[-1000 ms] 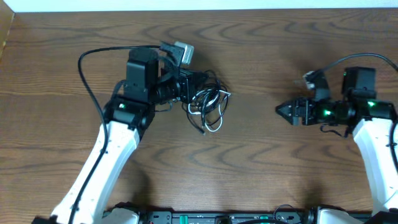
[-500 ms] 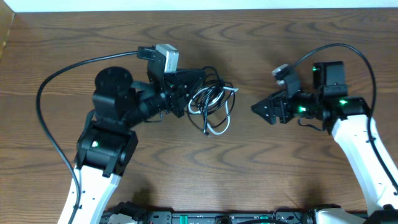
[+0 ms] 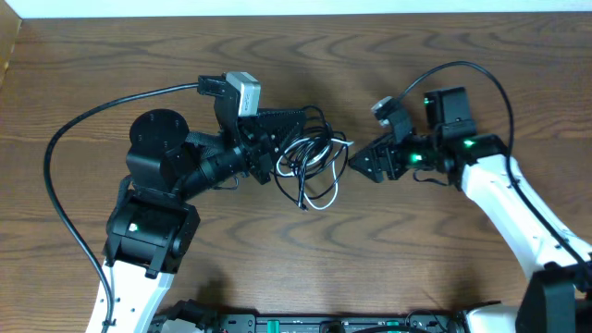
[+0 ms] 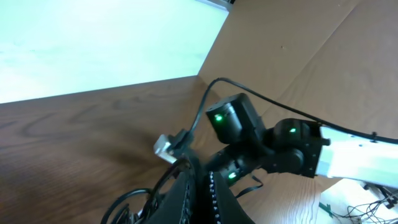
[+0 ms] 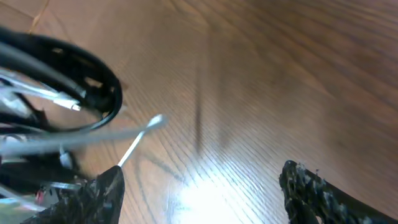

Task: Untangle cables

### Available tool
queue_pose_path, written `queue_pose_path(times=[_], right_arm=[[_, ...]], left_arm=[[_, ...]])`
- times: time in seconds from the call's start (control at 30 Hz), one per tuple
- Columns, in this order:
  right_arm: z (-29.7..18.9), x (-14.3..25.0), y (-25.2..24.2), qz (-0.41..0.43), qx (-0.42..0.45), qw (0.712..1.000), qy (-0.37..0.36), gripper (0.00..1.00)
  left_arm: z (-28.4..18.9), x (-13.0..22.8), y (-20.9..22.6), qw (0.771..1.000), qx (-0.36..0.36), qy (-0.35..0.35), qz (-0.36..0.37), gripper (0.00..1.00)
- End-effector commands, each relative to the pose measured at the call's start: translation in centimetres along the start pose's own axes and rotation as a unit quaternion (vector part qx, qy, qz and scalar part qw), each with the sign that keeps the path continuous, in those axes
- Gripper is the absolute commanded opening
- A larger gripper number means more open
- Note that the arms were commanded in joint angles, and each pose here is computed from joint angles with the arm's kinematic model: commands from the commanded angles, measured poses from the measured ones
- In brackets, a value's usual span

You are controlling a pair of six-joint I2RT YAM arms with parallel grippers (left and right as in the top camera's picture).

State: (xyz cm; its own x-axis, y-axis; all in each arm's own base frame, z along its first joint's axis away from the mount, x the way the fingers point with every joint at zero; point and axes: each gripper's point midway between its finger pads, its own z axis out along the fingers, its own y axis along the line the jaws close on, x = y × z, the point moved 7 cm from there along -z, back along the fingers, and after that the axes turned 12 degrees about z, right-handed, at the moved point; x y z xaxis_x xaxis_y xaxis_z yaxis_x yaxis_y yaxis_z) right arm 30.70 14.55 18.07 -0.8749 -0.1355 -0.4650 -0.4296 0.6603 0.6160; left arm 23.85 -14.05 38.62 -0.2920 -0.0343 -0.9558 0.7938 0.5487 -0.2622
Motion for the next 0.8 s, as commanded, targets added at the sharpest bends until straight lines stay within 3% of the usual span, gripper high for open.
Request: queue_pose_path(times=[0.0,0.77], right_arm=[[1.0,-0.2,0.1,-0.003,-0.01,1.0,0.0,0.76],[3.6,-3.0,5.8,-0.128,-0.075,0.986,-0.074,0.75]], left_arm=[[-0.3,-0.6,-0.7,1.0,0.013,-0.008,0.001,0.08],[-0.3,-0.6,-0.7,1.0,0.013,-0.007,-0.004,0.08]])
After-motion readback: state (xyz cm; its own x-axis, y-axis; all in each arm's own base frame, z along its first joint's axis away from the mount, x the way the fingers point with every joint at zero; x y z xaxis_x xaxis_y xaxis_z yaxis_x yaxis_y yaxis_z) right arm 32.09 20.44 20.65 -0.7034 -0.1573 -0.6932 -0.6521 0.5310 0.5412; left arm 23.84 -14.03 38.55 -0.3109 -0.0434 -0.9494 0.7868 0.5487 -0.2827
